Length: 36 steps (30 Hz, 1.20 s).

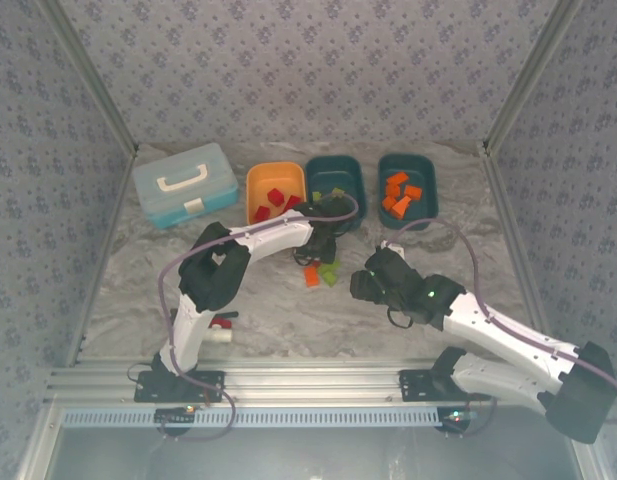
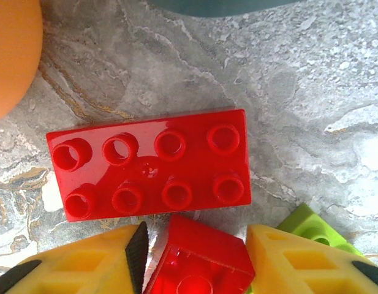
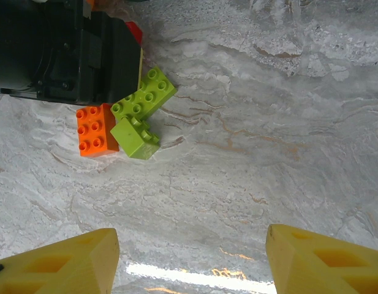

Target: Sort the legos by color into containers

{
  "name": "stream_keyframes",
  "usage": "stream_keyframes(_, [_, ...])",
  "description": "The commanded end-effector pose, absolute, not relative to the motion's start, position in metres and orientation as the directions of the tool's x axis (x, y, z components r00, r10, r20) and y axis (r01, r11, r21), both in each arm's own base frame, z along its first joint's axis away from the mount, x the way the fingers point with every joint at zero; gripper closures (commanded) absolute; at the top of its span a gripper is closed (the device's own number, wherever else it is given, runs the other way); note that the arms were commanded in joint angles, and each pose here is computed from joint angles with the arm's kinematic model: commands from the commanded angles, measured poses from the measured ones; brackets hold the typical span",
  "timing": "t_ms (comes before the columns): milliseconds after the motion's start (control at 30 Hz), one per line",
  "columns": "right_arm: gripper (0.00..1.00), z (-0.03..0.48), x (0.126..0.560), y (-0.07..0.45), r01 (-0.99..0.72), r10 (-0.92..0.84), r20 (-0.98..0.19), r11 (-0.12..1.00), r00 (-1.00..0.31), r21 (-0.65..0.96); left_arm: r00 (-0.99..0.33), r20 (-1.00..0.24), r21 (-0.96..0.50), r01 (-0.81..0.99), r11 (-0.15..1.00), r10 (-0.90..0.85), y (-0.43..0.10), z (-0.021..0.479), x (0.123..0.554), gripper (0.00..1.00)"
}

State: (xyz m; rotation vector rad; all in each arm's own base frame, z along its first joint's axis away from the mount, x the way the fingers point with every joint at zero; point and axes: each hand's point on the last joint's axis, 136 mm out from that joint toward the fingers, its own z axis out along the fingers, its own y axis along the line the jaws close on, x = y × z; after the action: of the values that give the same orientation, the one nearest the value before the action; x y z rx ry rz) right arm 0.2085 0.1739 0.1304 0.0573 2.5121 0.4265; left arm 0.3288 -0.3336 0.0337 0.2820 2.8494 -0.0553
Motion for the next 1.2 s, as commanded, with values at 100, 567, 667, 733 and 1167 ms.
stream_keyframes(100, [0.34,0.129,0.209,0.174,-0.032,0.157,-0.534,0.944,-0.831,0.328,-0.937,-0.283,0.015,0.21,0.978,0.206,-0.328,0.041,0.326,0.69])
stream_keyframes(567, [0.34,0.136,0.211,0.171,-0.036,0.162,-0.556,0.944,-0.815,0.329,-0.892,-0.431,-0.09,0.192,0.977,0.135,-0.317,0.142,0.327,0.73])
stream_keyframes(667, [0.34,0.136,0.212,0.174,-0.039,0.163,-0.555,0.942,-0.816,0.334,-0.883,-0.458,-0.115,0.169,0.979,0.098,-0.303,0.162,0.342,0.73])
stream_keyframes(733, [0.34,0.137,0.214,0.177,-0.044,0.161,-0.555,0.94,-0.816,0.338,-0.882,-0.464,-0.117,0.148,0.982,0.077,-0.289,0.168,0.358,0.73])
stream_keyframes(1167, [0.34,0.14,0.221,0.194,-0.062,0.175,-0.551,0.921,-0.816,0.385,-0.843,-0.536,-0.097,0.005,0.995,-0.048,-0.224,0.151,0.501,0.73])
